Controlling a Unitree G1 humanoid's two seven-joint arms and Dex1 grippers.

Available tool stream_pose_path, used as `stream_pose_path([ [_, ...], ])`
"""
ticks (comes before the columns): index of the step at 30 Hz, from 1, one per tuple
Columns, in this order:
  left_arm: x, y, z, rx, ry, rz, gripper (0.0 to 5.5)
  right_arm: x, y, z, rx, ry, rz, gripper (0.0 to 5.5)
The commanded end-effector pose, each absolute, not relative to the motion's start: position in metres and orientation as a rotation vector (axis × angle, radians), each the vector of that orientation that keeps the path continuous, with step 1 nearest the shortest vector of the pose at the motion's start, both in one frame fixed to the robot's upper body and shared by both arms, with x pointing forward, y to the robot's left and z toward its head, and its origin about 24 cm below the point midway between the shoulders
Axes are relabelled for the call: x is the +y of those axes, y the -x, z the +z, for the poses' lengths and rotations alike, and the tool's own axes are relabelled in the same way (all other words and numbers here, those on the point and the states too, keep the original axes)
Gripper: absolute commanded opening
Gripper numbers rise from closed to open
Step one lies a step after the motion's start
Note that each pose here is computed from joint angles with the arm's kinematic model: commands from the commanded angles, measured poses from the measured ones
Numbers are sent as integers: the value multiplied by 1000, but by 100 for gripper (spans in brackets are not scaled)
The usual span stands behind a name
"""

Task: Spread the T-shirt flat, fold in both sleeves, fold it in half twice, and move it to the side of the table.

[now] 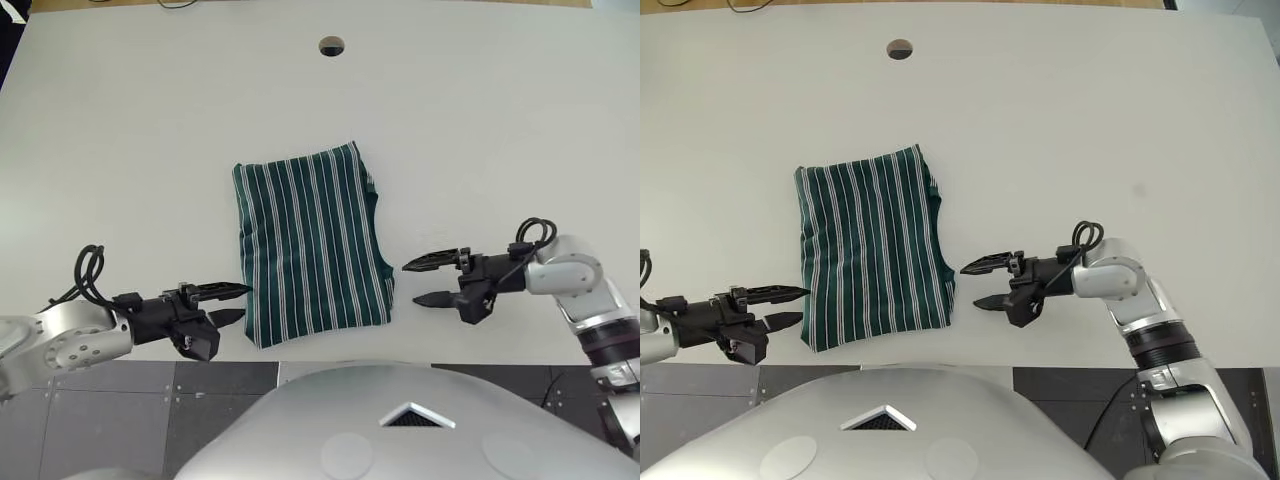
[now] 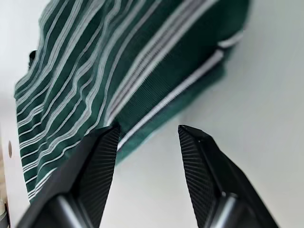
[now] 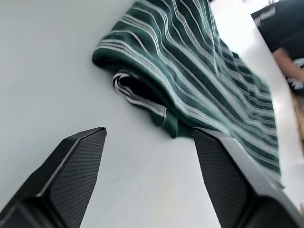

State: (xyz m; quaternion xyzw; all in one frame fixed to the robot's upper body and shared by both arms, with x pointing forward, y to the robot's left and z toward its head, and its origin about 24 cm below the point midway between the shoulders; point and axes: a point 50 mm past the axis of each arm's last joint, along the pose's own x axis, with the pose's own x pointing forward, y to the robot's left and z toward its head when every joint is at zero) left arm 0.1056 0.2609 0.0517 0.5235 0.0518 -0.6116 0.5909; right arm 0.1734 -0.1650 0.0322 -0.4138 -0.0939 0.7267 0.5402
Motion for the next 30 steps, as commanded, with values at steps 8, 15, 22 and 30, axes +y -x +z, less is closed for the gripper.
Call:
stream_pose_path([
  [8,255,-91,29,156,-1191,-1523,232,-139,-163,1,-167,1013,1853,338],
  [15,255,-96,26,168,-1220,-1530,142,-133,-167,-4,-203,1046,1860,239],
  [22,249,-97,24,162,-1198,-1537,19,-131,-168,-3,-209,1030,1861,95],
  [30,244,-97,23,149,-1164,-1519,10,-128,-167,3,-190,949,1857,11],
])
